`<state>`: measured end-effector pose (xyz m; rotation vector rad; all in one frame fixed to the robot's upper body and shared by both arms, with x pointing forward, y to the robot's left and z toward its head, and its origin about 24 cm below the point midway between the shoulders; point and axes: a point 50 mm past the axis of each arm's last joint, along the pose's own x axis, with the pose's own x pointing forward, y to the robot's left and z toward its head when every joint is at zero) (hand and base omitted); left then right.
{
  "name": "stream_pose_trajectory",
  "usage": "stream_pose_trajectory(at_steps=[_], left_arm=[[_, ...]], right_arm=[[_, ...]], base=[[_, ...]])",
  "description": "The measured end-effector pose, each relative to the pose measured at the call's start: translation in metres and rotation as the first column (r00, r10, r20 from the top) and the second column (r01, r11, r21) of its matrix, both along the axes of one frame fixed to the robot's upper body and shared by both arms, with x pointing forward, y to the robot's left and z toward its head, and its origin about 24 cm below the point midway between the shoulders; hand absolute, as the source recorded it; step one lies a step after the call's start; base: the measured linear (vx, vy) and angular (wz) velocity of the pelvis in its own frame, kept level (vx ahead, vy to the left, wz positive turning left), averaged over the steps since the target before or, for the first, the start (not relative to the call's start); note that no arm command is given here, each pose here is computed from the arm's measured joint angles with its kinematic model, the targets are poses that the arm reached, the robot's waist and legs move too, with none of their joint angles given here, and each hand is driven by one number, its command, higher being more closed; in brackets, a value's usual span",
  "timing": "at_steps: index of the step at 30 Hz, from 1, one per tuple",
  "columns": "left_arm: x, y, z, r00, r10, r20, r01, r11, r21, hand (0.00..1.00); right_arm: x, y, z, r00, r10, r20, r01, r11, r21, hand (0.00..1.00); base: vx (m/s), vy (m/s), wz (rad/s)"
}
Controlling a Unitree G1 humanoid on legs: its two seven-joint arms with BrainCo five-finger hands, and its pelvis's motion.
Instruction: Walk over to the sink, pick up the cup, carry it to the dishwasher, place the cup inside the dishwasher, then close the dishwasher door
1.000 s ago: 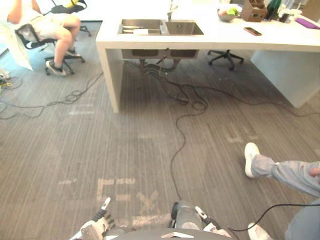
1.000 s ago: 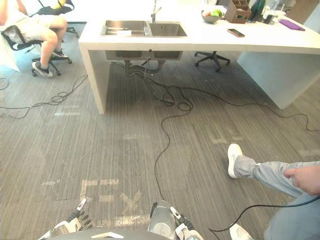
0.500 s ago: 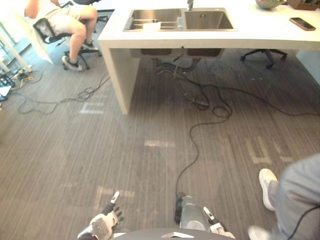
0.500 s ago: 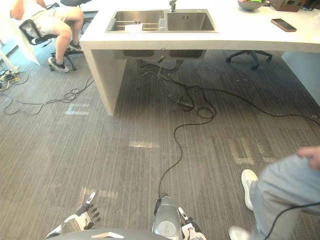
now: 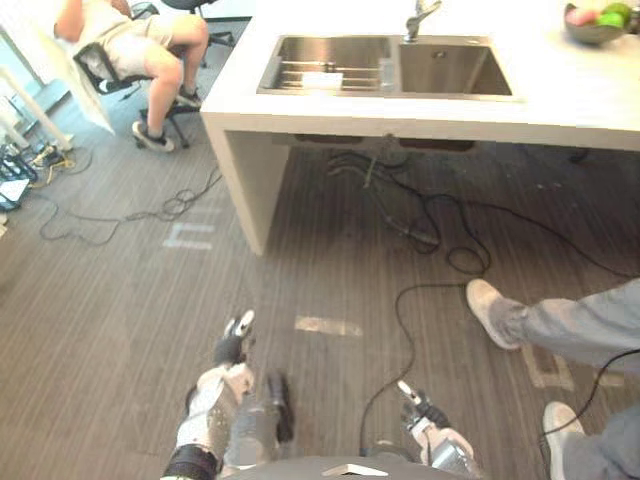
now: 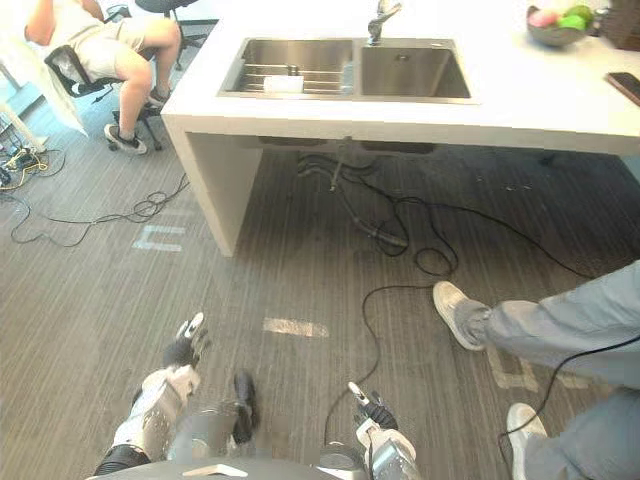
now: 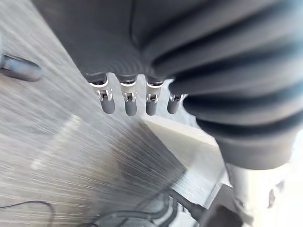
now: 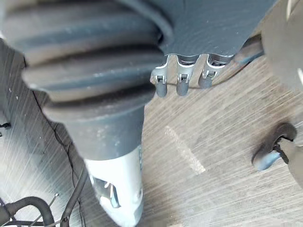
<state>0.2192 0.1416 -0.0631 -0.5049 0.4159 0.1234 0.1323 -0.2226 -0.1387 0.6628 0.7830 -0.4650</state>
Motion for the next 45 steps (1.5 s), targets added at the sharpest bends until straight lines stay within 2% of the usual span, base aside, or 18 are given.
stream_pose_trajectory(at_steps=[4,9,11,15,17,19,22,23,25,28,29,30,36,39,41,45], left_arm=[[0.026,0.013,0.051,0.973,0.064,0.223,-0.082,0.994,0.069,0.00],[0.023,0.022,0.083,0.922,0.129,0.364,-0.187,0.974,0.129,0.00],[0.020,0.025,0.084,0.912,0.163,0.377,-0.240,0.956,0.166,0.00],[0.016,0.038,0.107,0.829,0.241,0.504,-0.393,0.893,0.218,0.00],[0.013,0.041,0.127,0.760,0.264,0.594,-0.452,0.871,0.191,0.00],[0.007,0.042,0.158,0.644,0.282,0.712,-0.511,0.851,0.125,0.00],[0.008,0.038,0.190,0.519,0.264,0.813,-0.528,0.847,0.063,0.00],[0.008,0.038,0.195,0.503,0.259,0.824,-0.528,0.847,0.056,0.00],[0.007,0.042,0.202,0.472,0.239,0.849,-0.537,0.842,0.061,0.00],[0.007,0.025,0.212,0.451,0.260,0.854,-0.490,0.871,-0.006,0.00],[0.008,0.021,0.215,0.453,0.249,0.856,-0.472,0.882,-0.007,0.00],[0.026,0.015,0.219,0.512,0.165,0.843,-0.413,0.908,0.073,0.00],[0.026,0.011,0.218,0.518,0.159,0.840,-0.395,0.916,0.070,0.00],[0.029,-0.003,0.210,0.583,0.121,0.804,-0.285,0.956,0.063,0.00],[0.034,-0.016,0.197,0.660,0.106,0.744,-0.153,0.988,-0.006,0.00],[0.040,-0.026,0.180,0.733,0.073,0.676,-0.029,0.997,-0.076,0.00]], right_arm=[[-0.007,0.017,-0.006,1.000,-0.007,-0.022,0.009,0.996,0.093,0.00],[-0.023,0.013,-0.015,0.993,-0.017,-0.118,0.030,0.994,0.105,0.00],[-0.040,0.011,-0.021,0.979,-0.084,-0.184,0.107,0.987,0.122,0.00],[-0.050,0.008,-0.024,0.968,-0.149,-0.202,0.174,0.978,0.112,0.00],[-0.050,0.001,-0.022,0.964,-0.191,-0.185,0.210,0.974,0.087,0.00],[-0.051,-0.014,-0.019,0.963,-0.204,-0.177,0.215,0.976,0.045,0.00],[-0.060,-0.010,-0.021,0.957,-0.205,-0.206,0.219,0.974,0.049,0.00],[-0.064,-0.009,-0.022,0.954,-0.206,-0.217,0.222,0.974,0.053,0.00],[-0.084,0.016,-0.030,0.941,-0.172,-0.292,0.216,0.968,0.125,0.00],[-0.084,0.006,-0.028,0.949,-0.140,-0.282,0.186,0.972,0.144,0.00],[-0.084,0.004,-0.028,0.950,-0.141,-0.279,0.188,0.971,0.147,0.00],[-0.102,0.021,-0.032,0.949,-0.115,-0.294,0.193,0.949,0.248,0.00],[-0.102,0.021,-0.032,0.949,-0.115,-0.294,0.193,0.949,0.249,0.00],[-0.100,0.020,-0.032,0.950,-0.127,-0.284,0.200,0.949,0.244,0.00],[-0.100,0.021,-0.032,0.949,-0.146,-0.281,0.219,0.943,0.250,0.00],[-0.102,0.024,-0.033,0.935,-0.180,-0.305,0.264,0.929,0.261,0.00]], base=[[0.36,0.123,0.32],[0.37,0.097,-0.16],[0.35,0.118,0.12],[0.31,0.037,0.15],[0.32,-0.055,0.09],[0.32,-0.100,0.35],[0.35,-0.247,0.71],[0.30,-0.290,0.78],[0.31,-0.365,0.43],[0.26,-0.346,-0.14],[0.11,-0.152,-0.13],[0.03,-0.047,-0.03],[0.00,0.000,-0.05],[-0.01,0.000,-0.08],[0.00,0.000,0.00],[0.06,-0.053,-0.02]])
